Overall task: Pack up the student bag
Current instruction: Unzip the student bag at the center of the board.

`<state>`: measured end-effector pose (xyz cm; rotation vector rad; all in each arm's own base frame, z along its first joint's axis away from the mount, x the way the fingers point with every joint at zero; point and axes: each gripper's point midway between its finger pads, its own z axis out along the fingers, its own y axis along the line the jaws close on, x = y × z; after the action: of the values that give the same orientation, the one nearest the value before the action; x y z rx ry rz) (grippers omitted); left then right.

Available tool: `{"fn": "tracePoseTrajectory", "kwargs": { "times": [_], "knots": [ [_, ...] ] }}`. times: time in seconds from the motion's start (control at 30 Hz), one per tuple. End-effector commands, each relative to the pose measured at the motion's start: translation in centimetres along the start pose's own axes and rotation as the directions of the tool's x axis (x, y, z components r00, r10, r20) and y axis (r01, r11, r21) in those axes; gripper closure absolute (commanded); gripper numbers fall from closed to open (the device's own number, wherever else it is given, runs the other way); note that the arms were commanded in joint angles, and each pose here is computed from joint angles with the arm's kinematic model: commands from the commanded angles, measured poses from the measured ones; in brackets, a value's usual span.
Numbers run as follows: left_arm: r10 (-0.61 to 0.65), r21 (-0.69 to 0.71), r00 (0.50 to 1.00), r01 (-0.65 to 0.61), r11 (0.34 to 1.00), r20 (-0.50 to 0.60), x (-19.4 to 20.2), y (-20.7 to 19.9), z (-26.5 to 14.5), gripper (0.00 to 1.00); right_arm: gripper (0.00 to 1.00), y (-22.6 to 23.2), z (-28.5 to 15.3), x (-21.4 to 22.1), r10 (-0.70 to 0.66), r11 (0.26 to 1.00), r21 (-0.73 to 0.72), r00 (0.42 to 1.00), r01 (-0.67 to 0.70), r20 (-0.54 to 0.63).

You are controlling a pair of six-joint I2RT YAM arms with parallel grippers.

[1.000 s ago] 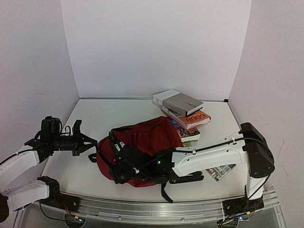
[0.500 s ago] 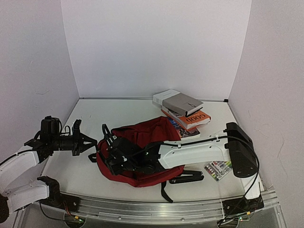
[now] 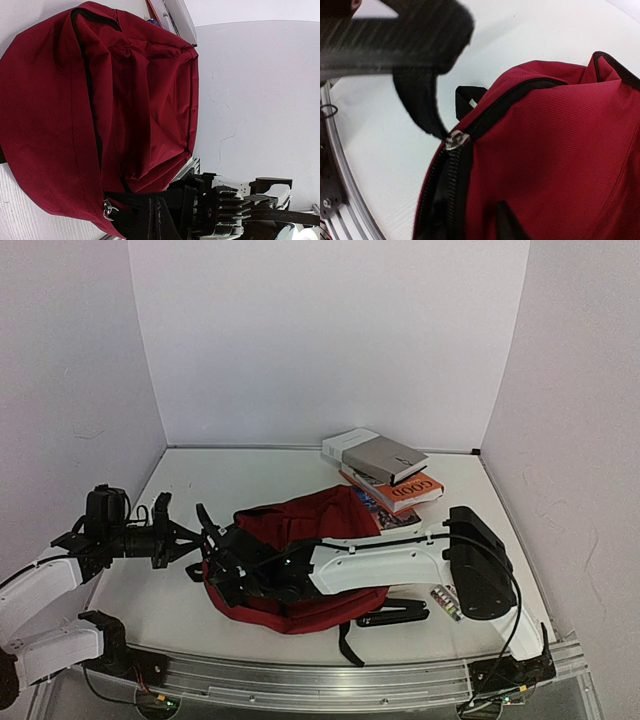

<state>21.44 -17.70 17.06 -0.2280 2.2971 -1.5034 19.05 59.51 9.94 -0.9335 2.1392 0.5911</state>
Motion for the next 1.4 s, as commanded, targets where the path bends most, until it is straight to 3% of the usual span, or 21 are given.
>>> {"fn": "tracePoseTrajectory", "kwargs": {
  "times": [0.0,0.17,0.37,0.7,1.03,1.37],
  "knots": [
    [0.022,0.010,0.999,-0.022,1.000,0.030,-0.8,-1.1,-0.3,1.00,0.99,0.6,-0.9,-2.6,-0.029,0.999,-0.011,0.998,0.030,0.055],
    [0.046,0.022,0.998,-0.047,0.999,0.050,-1.4,-1.6,-0.3,1.00,1.00,1.0,-4.5,-3.8,-0.064,0.998,-0.011,0.994,0.066,0.091],
    [0.067,0.028,0.997,-0.068,0.997,0.035,-2.4,-2.1,0.4,1.00,1.00,1.4,-8.3,-1.9,-0.047,0.999,-0.020,0.996,0.049,0.076],
    [0.129,0.087,0.992,-0.127,0.988,-0.009,-3.9,-3.7,1.7,1.00,1.00,3.0,-9.4,2.1,0.017,0.998,-0.053,1.000,-0.016,0.012],
    [0.016,-0.064,1.000,-0.016,0.998,-0.009,-4.0,1.3,3.1,1.00,1.00,2.8,-12.4,0.8,0.068,0.997,-0.051,0.996,-0.065,0.064],
    [-0.037,-0.151,0.993,0.054,0.987,0.108,-5.1,4.2,2.9,1.00,1.00,1.0,-16.2,-0.6,0.164,0.986,-0.039,0.978,-0.161,0.125]
  ]
}}
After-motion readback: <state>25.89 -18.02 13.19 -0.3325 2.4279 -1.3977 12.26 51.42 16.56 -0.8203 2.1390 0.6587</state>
